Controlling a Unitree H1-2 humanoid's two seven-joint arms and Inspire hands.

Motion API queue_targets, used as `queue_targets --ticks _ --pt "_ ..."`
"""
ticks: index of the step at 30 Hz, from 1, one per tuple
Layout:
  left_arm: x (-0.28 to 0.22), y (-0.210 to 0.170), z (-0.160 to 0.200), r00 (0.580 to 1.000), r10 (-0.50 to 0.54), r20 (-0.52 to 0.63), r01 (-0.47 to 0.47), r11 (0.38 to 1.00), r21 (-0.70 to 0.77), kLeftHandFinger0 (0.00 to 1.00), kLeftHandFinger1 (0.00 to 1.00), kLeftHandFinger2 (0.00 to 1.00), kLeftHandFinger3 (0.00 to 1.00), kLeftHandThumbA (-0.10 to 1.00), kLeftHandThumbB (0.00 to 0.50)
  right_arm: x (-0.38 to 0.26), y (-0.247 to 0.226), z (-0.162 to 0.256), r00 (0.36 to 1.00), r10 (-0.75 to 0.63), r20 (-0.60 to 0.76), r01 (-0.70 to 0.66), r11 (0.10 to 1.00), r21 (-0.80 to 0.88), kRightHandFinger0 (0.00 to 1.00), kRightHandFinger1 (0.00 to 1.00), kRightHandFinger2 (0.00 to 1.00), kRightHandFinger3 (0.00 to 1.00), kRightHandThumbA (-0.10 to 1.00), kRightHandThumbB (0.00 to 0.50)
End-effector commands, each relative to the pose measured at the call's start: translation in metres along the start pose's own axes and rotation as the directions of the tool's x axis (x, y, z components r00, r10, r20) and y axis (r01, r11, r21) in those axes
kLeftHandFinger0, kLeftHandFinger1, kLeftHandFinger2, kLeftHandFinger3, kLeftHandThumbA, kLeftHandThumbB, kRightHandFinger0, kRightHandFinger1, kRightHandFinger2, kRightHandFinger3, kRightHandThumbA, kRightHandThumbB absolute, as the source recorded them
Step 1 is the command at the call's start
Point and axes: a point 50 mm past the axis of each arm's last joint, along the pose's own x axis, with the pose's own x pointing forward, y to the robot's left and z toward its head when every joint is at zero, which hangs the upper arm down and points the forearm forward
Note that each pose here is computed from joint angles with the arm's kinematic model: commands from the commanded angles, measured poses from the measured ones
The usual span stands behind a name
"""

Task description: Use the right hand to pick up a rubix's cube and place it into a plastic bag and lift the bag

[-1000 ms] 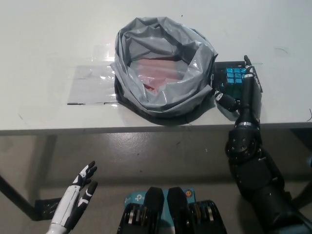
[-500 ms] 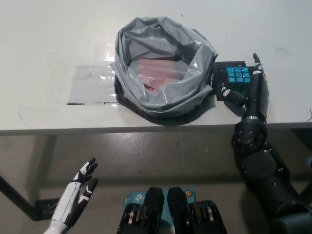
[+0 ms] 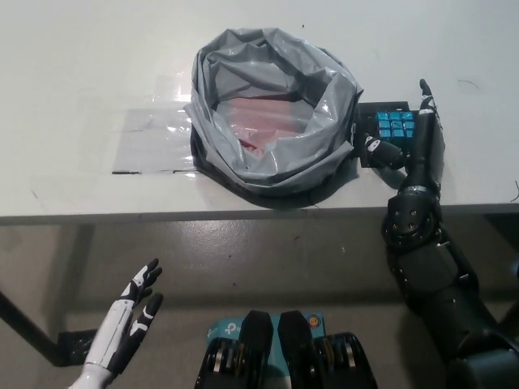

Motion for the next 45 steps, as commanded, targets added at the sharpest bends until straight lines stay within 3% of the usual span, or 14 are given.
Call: queue_targets --ticks 1,14,24,29,32,33,34,35,36,37,38,39,40,45 --pt "0.005 0.008 0.01 0.999 0.016 0.049 -0.016 1.0 0.009 1.0 1.0 1.0 1.0 1.0 0.199 0.013 0.007 0.041 0.996 -0.011 0.09 0.005 0.998 0.065 1.0 1.0 1.0 1.0 0.91 0.448" --pt "0.005 0.008 0.011 0.999 0.016 0.048 -0.016 1.0 0.004 1.0 1.0 1.0 1.0 1.0 0.174 0.015 0.008 0.023 0.999 0.004 0.032 -0.005 1.0 0.028 1.0 1.0 1.0 1.0 0.89 0.419" --pt "0.007 0.007 0.011 0.998 0.017 0.058 -0.018 1.0 0.017 1.0 1.0 1.0 1.0 1.0 0.153 0.017 0.005 0.018 1.0 0.002 0.012 -0.002 0.999 0.034 1.0 1.0 1.0 1.0 0.92 0.454" --pt "0.008 0.008 0.011 0.999 0.016 0.049 -0.017 1.0 0.017 1.0 1.0 1.0 1.0 1.0 0.185 0.018 0.004 0.023 1.0 -0.011 0.03 0.008 0.994 0.105 1.0 1.0 1.0 1.0 0.89 0.444" --pt "0.009 0.007 0.012 0.998 0.017 0.055 -0.018 1.0 0.012 1.0 1.0 1.0 1.0 1.0 0.177 0.018 0.002 0.027 0.997 -0.059 0.043 0.05 0.978 0.201 1.0 1.0 1.0 1.0 0.76 0.42" --pt "0.01 0.008 0.012 0.998 0.018 0.053 -0.019 1.0 0.011 1.0 1.0 1.0 1.0 1.0 0.182 0.019 0.001 0.031 0.994 -0.103 0.023 0.092 0.953 0.289 0.91 1.0 1.0 1.0 0.68 0.408" --pt "0.01 0.008 0.012 0.998 0.018 0.052 -0.018 1.0 0.01 1.0 1.0 1.0 1.0 1.0 0.182 0.019 0.001 0.032 0.993 -0.116 0.011 0.107 0.942 0.317 0.76 0.86 1.0 1.0 0.67 0.411" --pt "0.011 0.008 0.012 0.999 0.017 0.051 -0.018 1.0 0.01 1.0 1.0 1.0 1.0 1.0 0.182 0.019 0.0 0.033 0.993 -0.122 0.003 0.114 0.937 0.331 0.76 0.86 1.0 1.0 0.67 0.411" --pt "0.011 0.008 0.012 0.999 0.017 0.051 -0.017 1.0 0.009 1.0 1.0 1.0 1.0 1.0 0.176 0.02 0.0 0.033 0.991 -0.131 -0.007 0.126 0.936 0.329 0.47 0.57 0.78 1.0 0.69 0.41" --pt "0.012 0.008 0.012 0.998 0.018 0.054 -0.018 1.0 0.006 1.0 1.0 1.0 1.0 1.0 0.174 0.021 -0.001 0.036 0.985 -0.17 -0.04 0.174 0.929 0.328 0.04 0.1 0.28 0.6 0.69 0.405" --pt "0.012 0.008 0.012 0.998 0.018 0.056 -0.018 1.0 0.004 1.0 1.0 1.0 1.0 1.0 0.174 0.021 -0.001 0.037 0.982 -0.182 -0.051 0.189 0.925 0.329 0.04 0.1 0.28 0.6 0.69 0.405" --pt "0.012 0.008 0.012 0.998 0.018 0.054 -0.018 1.0 -0.002 1.0 1.0 1.0 1.0 1.0 0.179 0.021 -0.002 0.037 0.977 -0.201 -0.075 0.215 0.913 0.346 0.0 0.07 0.32 0.42 0.64 0.383" --pt "0.012 0.008 0.012 0.999 0.016 0.05 -0.016 1.0 -0.002 1.0 1.0 1.0 1.0 1.0 0.182 0.02 -0.003 0.036 0.974 -0.21 -0.083 0.226 0.891 0.393 0.0 0.01 0.27 0.25 0.55 0.337" --pt "0.012 0.007 0.013 0.999 0.016 0.046 -0.016 1.0 0.003 1.0 1.0 1.0 1.0 1.0 0.181 0.019 -0.005 0.03 0.976 -0.194 -0.103 0.22 0.856 0.469 0.0 0.0 0.27 0.25 0.44 0.255"
